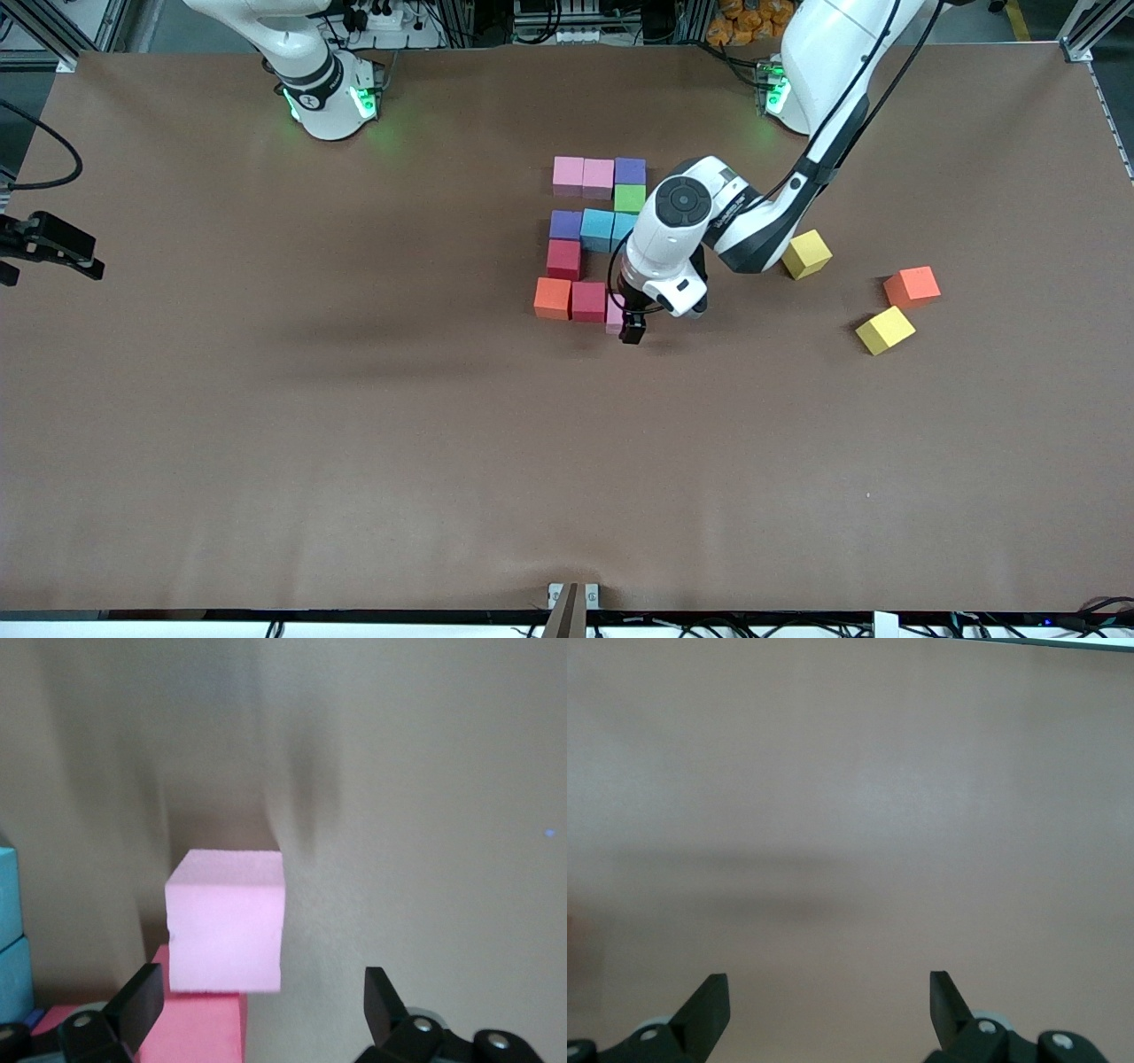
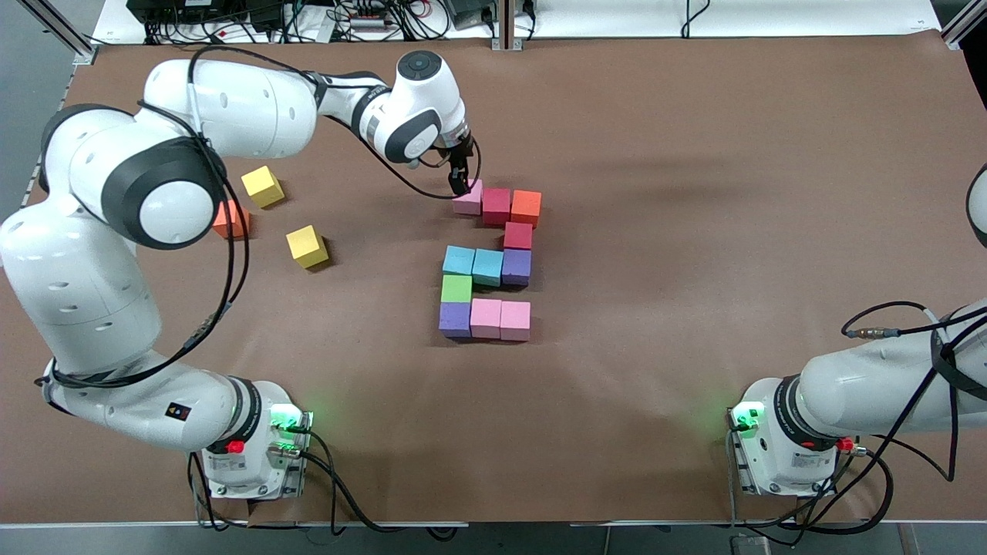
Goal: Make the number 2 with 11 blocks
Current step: 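Lower the lilac cube beside the hot pink cube with the left gripper, then open the left gripper and raise it off the lilac cube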
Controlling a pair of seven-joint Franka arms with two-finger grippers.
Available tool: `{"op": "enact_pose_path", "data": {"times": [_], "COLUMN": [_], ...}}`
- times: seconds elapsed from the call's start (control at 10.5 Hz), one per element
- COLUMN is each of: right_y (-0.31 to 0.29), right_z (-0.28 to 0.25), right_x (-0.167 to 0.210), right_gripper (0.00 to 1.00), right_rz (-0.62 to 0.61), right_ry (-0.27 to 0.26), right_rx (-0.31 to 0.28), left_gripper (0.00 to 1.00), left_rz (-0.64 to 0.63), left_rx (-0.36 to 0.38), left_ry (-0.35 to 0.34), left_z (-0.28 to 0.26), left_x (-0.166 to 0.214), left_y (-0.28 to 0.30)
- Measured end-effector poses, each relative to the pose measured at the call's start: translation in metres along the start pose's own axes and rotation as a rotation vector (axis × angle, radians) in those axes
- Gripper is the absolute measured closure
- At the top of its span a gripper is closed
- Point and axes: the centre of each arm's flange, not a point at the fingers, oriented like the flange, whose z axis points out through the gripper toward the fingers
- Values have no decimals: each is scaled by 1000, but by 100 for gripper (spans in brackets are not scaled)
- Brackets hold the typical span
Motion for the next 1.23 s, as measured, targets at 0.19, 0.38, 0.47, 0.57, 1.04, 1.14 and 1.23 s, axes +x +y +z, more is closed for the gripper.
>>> {"op": "enact_pose_path", "data": {"times": [0.19, 0.38, 0.47, 0.57, 1.04, 1.14, 1.23], "right_y": [-1, -1, -1, -1, -1, -1, -2], "right_z": [0, 0, 1, 1, 1, 1, 1], "right_x": [0, 0, 0, 0, -1, -1, -1], "right_gripper": [0, 0, 0, 0, 0, 0, 0], "right_rz": [-2, -2, -2, -2, -2, -2, -4], "right_ry": [-2, -3, -5, -5, -9, -9, -9], "right_rx": [1, 1, 1, 1, 2, 3, 3], "left_gripper": [0, 0, 0, 0, 0, 0, 0], "left_rz": [2, 13, 33, 55, 240, 285, 326], "left_rx": [-20, -42, -51, -61, -86, -89, -85], "left_ry": [5, 5, 7, 11, 67, 81, 98], "left_z": [-21, -38, -46, -55, -103, -114, -126], "left_x": [-1, 2, 5, 10, 56, 68, 76], "left_y": [3, 10, 13, 19, 50, 56, 59]}}
